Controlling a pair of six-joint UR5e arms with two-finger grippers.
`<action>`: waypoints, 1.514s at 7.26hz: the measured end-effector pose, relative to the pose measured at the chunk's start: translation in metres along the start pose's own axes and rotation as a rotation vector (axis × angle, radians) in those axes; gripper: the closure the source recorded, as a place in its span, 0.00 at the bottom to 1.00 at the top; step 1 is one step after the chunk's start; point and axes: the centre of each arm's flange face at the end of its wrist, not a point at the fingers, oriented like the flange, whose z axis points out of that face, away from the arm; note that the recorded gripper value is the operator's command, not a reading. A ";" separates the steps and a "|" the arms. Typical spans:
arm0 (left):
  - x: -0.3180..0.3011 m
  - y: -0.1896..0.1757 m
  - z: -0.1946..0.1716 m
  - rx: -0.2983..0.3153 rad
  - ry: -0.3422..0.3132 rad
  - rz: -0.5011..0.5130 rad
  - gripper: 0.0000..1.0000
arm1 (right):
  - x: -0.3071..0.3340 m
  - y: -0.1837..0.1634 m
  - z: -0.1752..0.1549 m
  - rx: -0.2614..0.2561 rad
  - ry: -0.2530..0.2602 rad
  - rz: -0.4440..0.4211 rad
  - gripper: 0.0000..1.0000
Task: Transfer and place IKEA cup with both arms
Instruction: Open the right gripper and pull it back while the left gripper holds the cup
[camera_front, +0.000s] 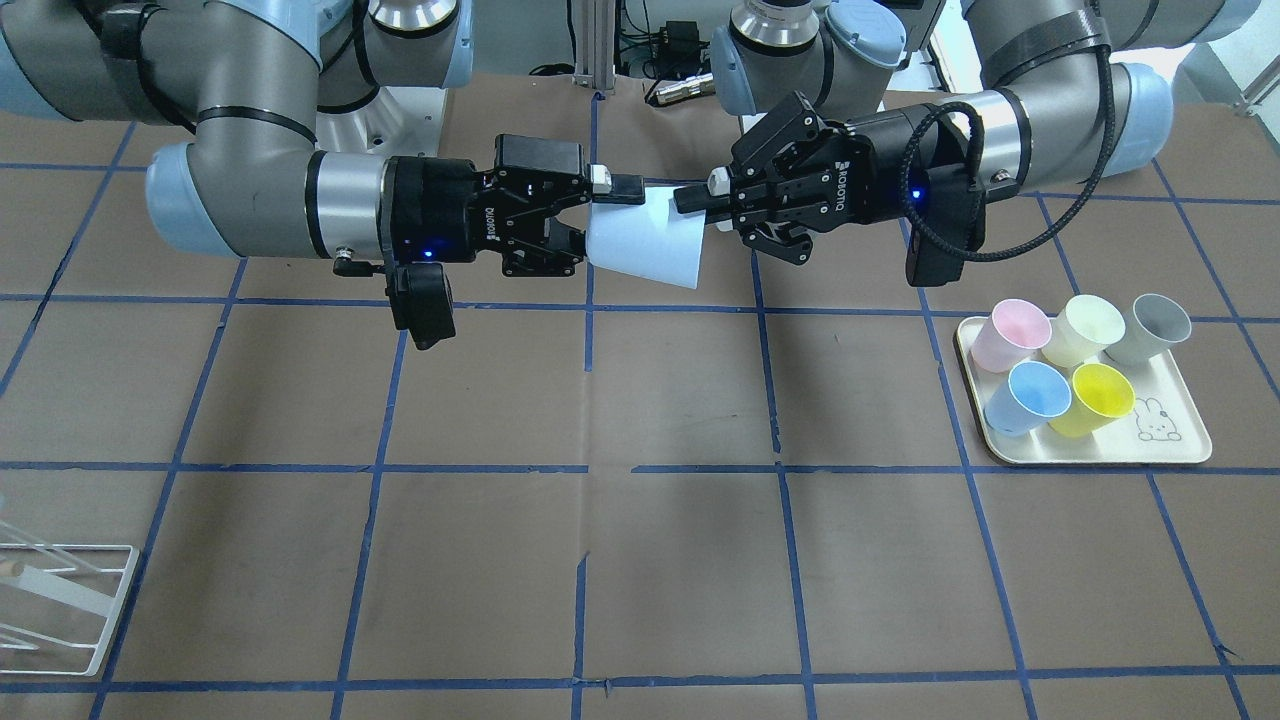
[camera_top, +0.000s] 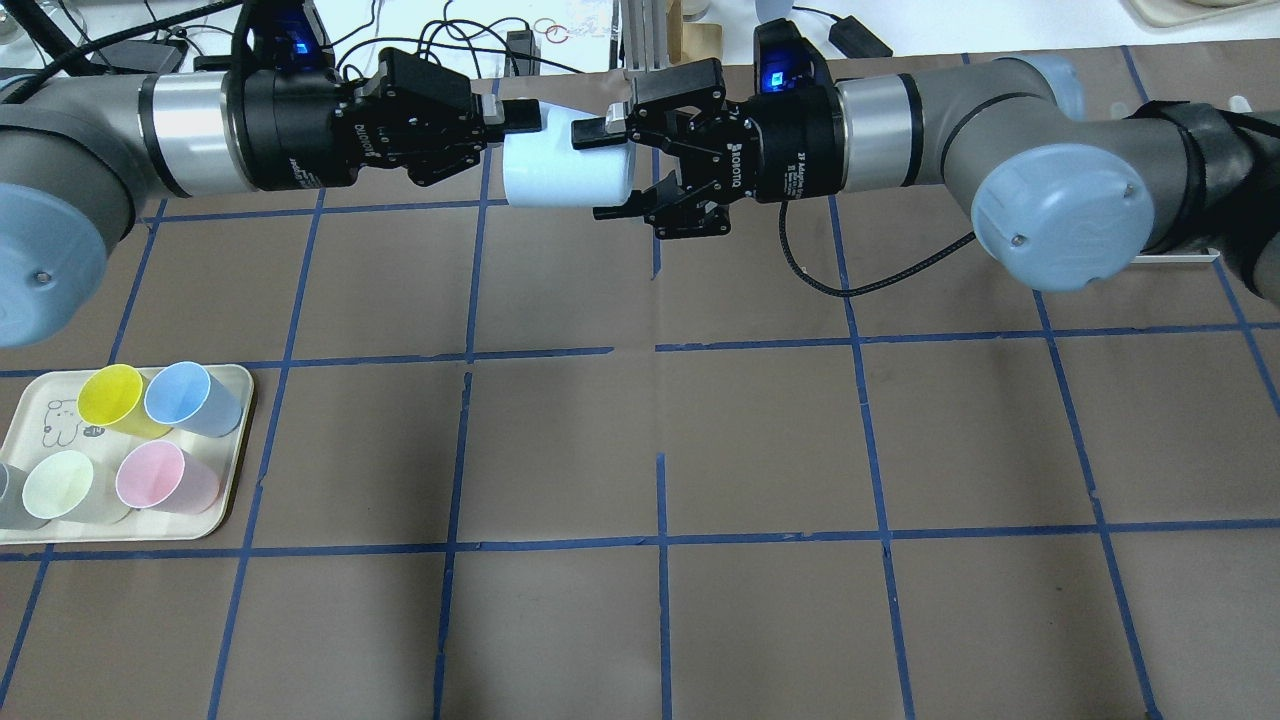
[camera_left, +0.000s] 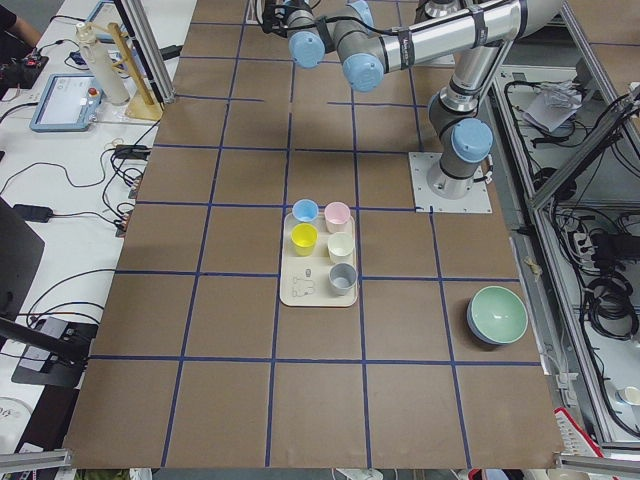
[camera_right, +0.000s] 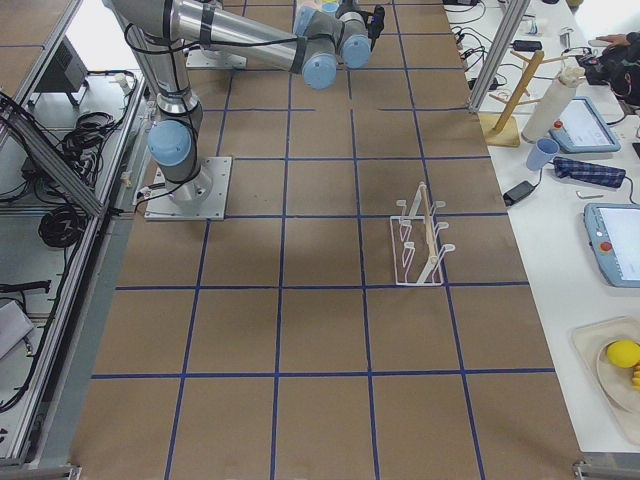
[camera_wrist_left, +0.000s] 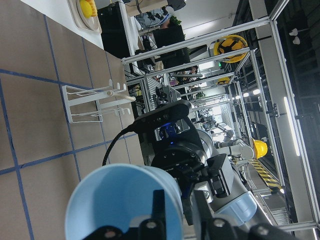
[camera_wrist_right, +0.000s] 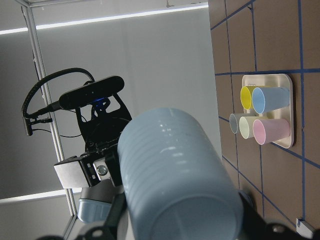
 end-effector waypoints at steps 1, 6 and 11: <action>0.001 -0.001 0.000 0.001 0.000 0.002 0.90 | 0.000 -0.001 0.000 0.000 -0.002 0.001 0.00; 0.012 -0.008 -0.007 0.007 -0.027 0.030 0.90 | -0.001 -0.014 -0.026 0.046 0.004 0.056 0.00; 0.031 -0.046 -0.061 -0.068 -0.617 0.146 0.95 | 0.002 -0.024 -0.108 0.121 0.317 0.096 0.00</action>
